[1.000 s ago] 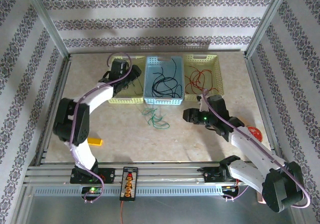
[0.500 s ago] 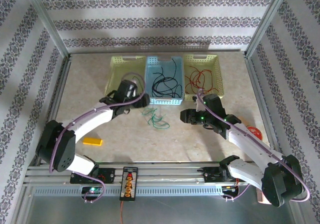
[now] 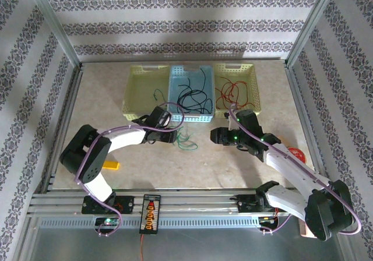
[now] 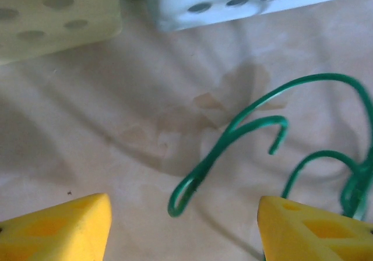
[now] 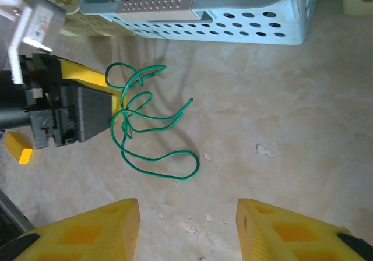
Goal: Untangle the cables
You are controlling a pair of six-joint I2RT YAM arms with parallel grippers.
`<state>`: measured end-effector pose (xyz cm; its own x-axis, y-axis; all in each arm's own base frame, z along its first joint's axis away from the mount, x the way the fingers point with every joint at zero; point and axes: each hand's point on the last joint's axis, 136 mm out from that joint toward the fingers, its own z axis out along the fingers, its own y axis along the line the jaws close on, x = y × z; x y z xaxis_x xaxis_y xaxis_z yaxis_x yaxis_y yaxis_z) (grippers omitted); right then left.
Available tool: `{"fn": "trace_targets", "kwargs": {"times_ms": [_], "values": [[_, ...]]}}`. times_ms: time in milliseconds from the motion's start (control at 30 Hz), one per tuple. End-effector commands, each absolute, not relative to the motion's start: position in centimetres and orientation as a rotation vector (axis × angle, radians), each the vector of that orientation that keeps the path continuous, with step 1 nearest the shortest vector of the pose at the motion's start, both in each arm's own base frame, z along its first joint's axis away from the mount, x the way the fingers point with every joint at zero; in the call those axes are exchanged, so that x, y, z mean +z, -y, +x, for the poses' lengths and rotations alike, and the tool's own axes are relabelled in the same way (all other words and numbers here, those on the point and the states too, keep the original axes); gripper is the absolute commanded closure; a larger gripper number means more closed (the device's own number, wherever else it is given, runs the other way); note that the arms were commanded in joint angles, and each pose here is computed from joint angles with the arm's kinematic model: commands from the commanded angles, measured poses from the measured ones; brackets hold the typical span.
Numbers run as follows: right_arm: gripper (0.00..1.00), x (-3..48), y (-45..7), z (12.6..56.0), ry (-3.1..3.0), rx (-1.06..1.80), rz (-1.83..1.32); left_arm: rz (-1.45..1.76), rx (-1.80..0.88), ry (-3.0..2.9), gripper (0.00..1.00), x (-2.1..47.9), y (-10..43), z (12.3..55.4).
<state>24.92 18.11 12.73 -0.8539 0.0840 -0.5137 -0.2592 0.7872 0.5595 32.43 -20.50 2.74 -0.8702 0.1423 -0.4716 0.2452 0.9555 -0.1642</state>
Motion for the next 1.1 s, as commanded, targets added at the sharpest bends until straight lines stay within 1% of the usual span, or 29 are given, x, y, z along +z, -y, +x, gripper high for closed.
{"fn": "trace_targets", "kwargs": {"times_ms": [0,167,267,367,433,533,667,800,933,1067], "values": [[0.53,13.8,-18.2,25.1,-2.424,0.858,-0.155,0.298,-0.273,-2.498,0.37,4.3,20.9,34.8],[0.53,13.8,-18.4,25.0,-2.427,0.868,-0.168,0.292,-0.280,-2.443,0.45,4.5,21.1,35.6],[0.53,13.8,-18.5,24.9,-2.432,0.872,-0.174,0.314,-0.302,-2.441,0.53,4.1,21.6,35.6],[0.53,13.9,-18.7,24.8,-2.428,0.885,-0.186,0.326,-0.327,-2.463,0.67,3.3,21.9,35.3],[0.53,14.1,-19.0,24.6,-2.423,0.902,-0.211,0.329,-0.356,-2.473,0.81,3.0,22.2,34.9],[0.52,14.3,-20.2,24.0,-2.419,0.928,-0.295,0.332,-0.419,-2.467,0.94,3.3,22.8,34.1],[0.52,14.2,-22.3,23.3,-2.437,0.943,-0.428,0.348,-0.449,-2.447,0.98,4.7,23.8,32.6],[0.52,13.1,-24.3,23.8,-2.471,0.930,-0.521,0.279,-0.581,-2.404,1.00,7.0,25.3,31.4],[0.53,12.1,-26.4,24.7,-2.506,0.945,-0.568,0.196,-0.695,-2.345,1.00,9.0,26.1,30.5],[0.53,10.4,-27.5,25.6,-2.559,0.939,-0.565,0.175,-0.704,-2.312,1.00,10.5,25.9,30.1]]}}
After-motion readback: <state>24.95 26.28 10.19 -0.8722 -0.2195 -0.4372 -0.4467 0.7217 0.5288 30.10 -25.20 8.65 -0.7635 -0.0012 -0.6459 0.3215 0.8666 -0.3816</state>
